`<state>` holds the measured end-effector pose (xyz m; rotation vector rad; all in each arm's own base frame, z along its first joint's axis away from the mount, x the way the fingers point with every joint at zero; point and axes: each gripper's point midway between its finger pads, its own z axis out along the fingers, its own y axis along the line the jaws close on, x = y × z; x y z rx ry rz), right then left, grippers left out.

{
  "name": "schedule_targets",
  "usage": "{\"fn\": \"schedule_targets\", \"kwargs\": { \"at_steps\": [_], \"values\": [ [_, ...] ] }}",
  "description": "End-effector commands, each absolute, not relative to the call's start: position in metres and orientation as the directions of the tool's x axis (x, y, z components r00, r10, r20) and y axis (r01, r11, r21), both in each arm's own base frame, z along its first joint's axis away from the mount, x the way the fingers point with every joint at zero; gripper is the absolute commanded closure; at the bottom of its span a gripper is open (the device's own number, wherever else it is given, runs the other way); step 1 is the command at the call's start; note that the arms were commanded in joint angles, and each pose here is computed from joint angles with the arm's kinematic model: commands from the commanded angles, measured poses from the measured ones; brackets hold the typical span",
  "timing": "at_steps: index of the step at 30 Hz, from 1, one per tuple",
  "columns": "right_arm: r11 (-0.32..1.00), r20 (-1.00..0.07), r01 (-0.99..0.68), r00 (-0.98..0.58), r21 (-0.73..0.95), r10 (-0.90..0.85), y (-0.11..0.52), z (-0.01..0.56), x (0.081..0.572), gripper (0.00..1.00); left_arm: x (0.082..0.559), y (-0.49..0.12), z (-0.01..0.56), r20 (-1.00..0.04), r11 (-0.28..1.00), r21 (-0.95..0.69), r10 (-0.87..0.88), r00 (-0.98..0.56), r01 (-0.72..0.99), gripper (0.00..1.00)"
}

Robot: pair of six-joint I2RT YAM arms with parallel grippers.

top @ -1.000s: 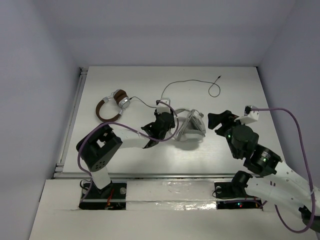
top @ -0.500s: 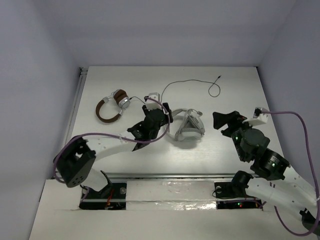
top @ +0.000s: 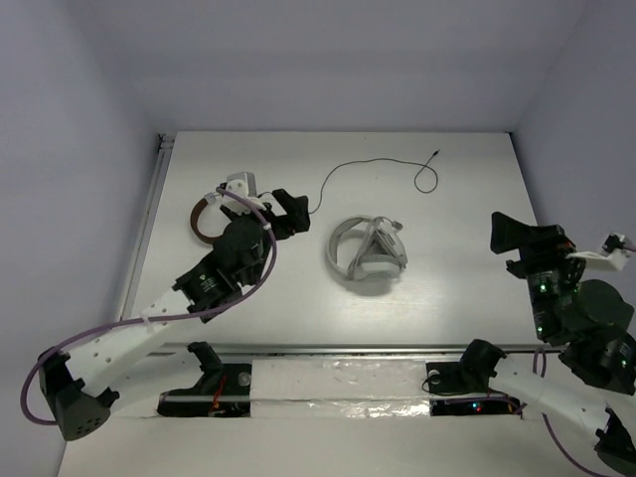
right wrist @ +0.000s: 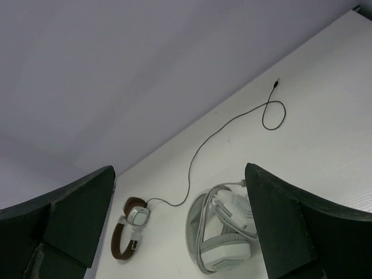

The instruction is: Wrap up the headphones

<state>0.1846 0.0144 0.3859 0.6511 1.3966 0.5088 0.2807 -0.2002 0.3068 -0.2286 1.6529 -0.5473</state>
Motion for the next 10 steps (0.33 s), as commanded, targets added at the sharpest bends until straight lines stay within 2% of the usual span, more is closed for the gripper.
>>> {"fn": "schedule_targets", "kwargs": {
  "at_steps": [1, 8, 10],
  "values": [
    [0.722, -0.72, 0.065, 0.172, 0.689, 0.672, -0.007, 0.388, 0.174, 0.0, 0.272, -0.184, 0.336, -0.886, 0.87, -0.463, -0.445, -0.133, 0.17, 0.13],
    [0.745, -0.751, 0.096, 0.102, 0.66, 0.652, 0.015, 0.354, 0.188, 0.0, 0.267, -0.187, 0.336, -0.894, 0.867, -0.448, -0.427, -0.138, 0.217, 0.14],
    [0.758, -0.766, 0.111, 0.087, 0.643, 0.637, 0.018, 0.352, 0.192, 0.0, 0.268, -0.185, 0.335, -0.889, 0.869, -0.455, -0.434, -0.145, 0.195, 0.08]
  ]
}}
